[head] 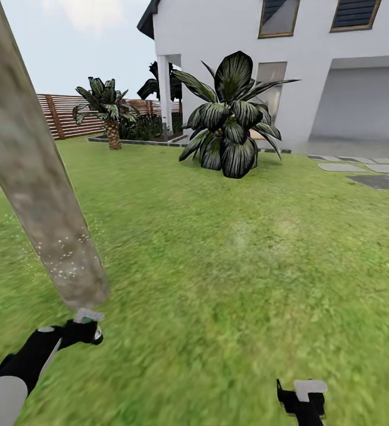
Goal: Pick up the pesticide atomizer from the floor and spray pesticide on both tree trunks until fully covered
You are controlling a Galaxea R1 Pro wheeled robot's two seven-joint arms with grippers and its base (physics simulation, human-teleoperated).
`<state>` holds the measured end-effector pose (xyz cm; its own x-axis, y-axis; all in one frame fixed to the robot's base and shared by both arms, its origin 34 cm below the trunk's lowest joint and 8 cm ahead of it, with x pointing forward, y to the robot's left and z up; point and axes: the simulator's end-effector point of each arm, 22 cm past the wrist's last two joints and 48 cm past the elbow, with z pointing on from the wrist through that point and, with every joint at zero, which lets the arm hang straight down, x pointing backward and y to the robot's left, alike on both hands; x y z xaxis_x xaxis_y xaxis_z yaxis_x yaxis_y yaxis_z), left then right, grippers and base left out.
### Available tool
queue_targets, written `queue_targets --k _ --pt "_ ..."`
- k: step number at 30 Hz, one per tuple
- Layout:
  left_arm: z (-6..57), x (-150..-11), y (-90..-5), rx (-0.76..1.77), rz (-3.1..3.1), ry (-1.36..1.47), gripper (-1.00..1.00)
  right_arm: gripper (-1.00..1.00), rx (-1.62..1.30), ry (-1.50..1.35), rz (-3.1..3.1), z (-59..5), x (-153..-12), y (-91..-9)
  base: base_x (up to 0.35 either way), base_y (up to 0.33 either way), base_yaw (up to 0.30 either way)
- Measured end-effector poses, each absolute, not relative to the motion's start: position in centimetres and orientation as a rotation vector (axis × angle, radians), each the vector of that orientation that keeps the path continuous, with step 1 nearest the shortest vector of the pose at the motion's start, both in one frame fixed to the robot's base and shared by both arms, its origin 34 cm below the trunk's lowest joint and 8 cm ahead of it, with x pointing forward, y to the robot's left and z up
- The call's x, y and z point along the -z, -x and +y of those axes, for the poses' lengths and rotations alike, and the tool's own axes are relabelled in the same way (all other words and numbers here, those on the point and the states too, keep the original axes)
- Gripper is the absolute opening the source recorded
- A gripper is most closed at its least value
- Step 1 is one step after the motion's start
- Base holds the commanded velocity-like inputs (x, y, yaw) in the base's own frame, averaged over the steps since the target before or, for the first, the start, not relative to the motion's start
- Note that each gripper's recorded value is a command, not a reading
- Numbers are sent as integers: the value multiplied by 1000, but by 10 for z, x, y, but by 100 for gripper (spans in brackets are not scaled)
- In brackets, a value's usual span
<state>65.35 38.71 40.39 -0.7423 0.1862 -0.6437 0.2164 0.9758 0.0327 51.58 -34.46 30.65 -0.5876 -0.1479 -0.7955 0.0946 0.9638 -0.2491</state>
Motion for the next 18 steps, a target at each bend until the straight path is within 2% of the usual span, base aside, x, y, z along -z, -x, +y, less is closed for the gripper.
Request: queue_targets --k 6,11,18 --pt "321 -400 -618 333 2367 -805 -100 100 203 522 2109 -275 -327 -570 0 0 0" --pt "296 -404 -598 484 2345 -951 -100 100 -171 825 2114 -197 -346 -588 0 0 0" --pt "283 -396 -586 524 2346 -1015 -100 100 -254 852 2091 -163 -358 -595 0 0 0"
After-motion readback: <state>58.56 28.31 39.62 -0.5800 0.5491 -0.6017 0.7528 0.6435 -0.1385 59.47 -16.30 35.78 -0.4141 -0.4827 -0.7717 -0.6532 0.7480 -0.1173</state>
